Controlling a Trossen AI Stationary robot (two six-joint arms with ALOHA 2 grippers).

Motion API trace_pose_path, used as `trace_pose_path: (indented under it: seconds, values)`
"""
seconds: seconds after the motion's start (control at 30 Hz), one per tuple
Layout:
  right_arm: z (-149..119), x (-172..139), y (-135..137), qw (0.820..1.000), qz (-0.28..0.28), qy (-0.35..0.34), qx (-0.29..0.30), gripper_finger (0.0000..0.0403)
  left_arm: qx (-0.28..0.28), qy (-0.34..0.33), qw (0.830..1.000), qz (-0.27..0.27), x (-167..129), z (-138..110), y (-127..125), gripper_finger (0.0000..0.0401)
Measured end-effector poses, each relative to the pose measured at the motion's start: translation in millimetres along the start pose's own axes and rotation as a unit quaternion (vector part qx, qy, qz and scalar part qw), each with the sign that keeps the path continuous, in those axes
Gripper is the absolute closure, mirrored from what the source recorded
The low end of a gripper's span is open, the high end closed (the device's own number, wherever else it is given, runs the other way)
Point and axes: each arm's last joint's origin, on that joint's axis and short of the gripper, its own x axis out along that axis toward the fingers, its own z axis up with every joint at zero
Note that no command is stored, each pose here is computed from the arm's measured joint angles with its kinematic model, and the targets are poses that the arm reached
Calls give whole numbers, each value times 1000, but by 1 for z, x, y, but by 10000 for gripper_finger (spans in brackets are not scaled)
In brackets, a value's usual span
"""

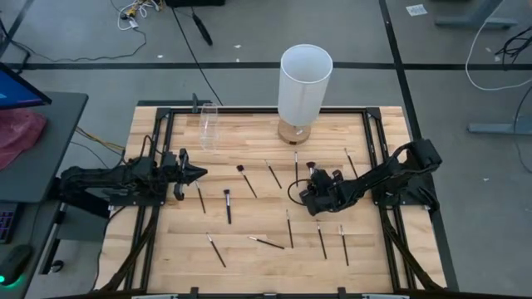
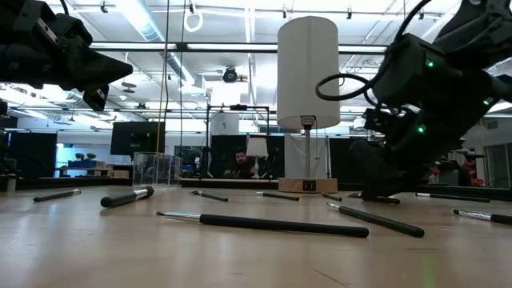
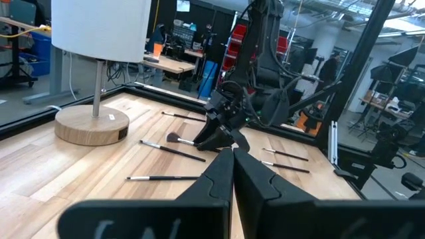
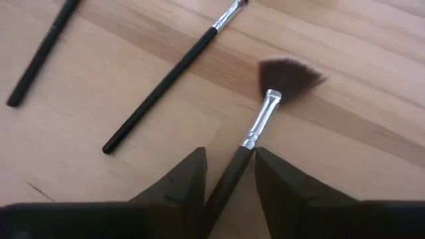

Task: Put items in baskets/containers
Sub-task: Put the black highlighter brush into the transparent organizer

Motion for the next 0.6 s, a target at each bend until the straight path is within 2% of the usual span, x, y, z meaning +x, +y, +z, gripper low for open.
trace_pose_path:
  seconds: [0.13,0.3,0.6]
  values:
    - [-7,0,-6,1000,1,-16,13,332,0,0,1000,0,0,0,0,387]
    - [-11,0,-9,1000,2,-29,-4,384,0,0,1000,0,0,0,0,387]
    - [-14,-2,-10,998,7,-32,-46,389,0,0,1000,0,0,0,0,387]
